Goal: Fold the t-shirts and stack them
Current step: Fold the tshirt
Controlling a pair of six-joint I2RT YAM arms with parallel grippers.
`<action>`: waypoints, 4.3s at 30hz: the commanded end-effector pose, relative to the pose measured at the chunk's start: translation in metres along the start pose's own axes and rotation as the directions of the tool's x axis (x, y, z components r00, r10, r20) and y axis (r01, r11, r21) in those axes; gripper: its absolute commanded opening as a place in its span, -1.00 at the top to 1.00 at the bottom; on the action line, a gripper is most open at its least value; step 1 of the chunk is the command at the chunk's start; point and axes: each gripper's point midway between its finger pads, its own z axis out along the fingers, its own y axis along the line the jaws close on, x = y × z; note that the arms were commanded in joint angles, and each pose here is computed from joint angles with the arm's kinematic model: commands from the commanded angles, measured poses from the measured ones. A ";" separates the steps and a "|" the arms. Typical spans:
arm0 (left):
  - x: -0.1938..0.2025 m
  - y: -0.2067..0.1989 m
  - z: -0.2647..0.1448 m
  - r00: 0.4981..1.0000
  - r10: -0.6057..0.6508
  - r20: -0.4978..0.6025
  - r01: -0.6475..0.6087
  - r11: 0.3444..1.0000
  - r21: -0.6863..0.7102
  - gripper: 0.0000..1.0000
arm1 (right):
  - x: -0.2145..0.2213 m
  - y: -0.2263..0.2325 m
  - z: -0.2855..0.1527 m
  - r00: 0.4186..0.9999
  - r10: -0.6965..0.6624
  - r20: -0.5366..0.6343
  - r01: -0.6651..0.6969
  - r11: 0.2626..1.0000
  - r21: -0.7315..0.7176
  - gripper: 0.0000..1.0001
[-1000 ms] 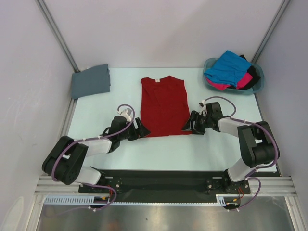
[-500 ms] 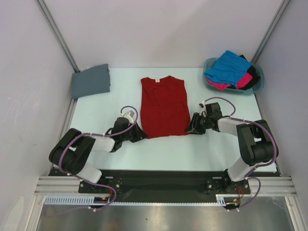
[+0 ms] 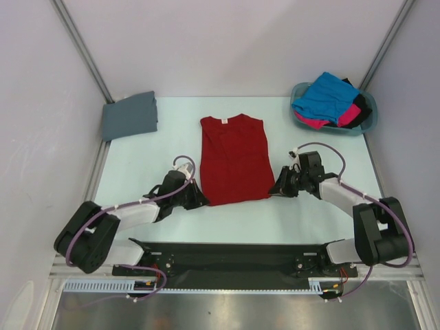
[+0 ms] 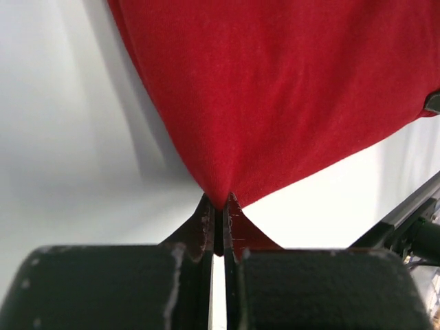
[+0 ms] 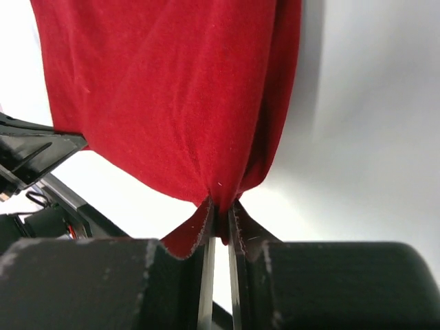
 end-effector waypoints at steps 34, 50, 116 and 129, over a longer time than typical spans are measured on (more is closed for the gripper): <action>-0.110 -0.093 -0.053 0.937 0.260 0.232 -0.215 0.955 -0.203 0.99 | -0.100 0.101 -0.044 0.932 -0.267 0.244 0.251 0.963 0.094 0.77; -0.224 -0.056 0.011 0.939 0.246 0.242 -0.173 0.942 -0.287 0.99 | -0.196 0.098 0.014 0.940 -0.238 0.245 0.234 0.971 0.048 0.81; -0.262 -0.027 0.159 0.997 0.070 -0.016 -0.067 0.990 0.128 -0.62 | -0.255 0.033 0.137 0.989 -0.111 0.098 0.117 0.991 -0.060 0.13; -0.306 0.019 0.166 0.996 0.039 0.074 -0.043 0.998 0.053 -0.62 | -0.296 -0.027 0.147 0.980 -0.081 0.182 0.076 0.996 0.035 0.14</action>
